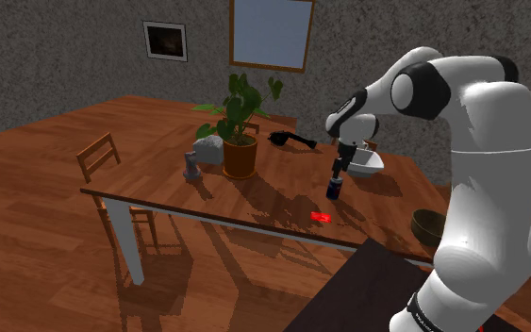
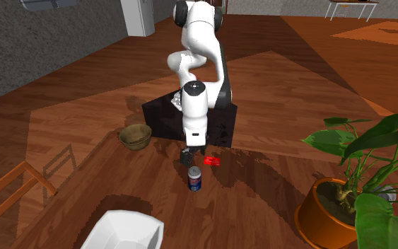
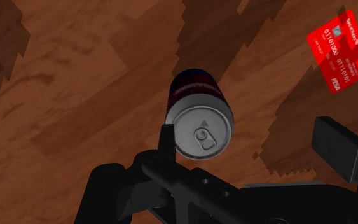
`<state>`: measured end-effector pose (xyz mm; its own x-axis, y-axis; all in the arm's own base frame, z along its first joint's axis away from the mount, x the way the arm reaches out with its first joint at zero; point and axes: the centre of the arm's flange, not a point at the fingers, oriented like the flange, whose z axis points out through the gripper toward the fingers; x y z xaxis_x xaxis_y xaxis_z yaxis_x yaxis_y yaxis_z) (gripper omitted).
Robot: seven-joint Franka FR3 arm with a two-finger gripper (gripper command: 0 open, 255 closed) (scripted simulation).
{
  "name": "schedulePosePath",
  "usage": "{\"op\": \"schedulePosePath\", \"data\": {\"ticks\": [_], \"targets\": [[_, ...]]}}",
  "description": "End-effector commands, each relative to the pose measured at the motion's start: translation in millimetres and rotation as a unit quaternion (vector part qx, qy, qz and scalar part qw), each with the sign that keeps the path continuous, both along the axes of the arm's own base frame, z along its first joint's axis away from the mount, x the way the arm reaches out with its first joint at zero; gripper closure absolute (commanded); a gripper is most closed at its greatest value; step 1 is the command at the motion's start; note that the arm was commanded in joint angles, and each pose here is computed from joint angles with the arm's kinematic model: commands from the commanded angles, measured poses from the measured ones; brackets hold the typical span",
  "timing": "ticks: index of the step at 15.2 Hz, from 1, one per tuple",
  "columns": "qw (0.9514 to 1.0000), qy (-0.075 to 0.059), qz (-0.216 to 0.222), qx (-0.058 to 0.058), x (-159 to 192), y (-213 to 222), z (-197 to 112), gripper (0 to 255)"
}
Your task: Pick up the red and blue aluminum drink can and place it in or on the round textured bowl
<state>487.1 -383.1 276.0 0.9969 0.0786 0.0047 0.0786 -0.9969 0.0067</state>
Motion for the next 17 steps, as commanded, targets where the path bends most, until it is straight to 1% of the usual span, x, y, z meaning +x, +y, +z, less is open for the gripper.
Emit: {"op": "schedulePosePath", "data": {"ticks": [1,2,10,17], "targets": [[1.0000,0.002,0.003,0.000,12.2,-17.9,-17.5,0],[1.0000,0.002,0.003,0.000,14.7,-23.2,-21.8,0],[1.0000,0.002,0.003,0.000,14.7,-23.4,-61.8,0],[1.0000,0.002,0.003,0.000,14.8,-23.4,-61.8,0]]}}
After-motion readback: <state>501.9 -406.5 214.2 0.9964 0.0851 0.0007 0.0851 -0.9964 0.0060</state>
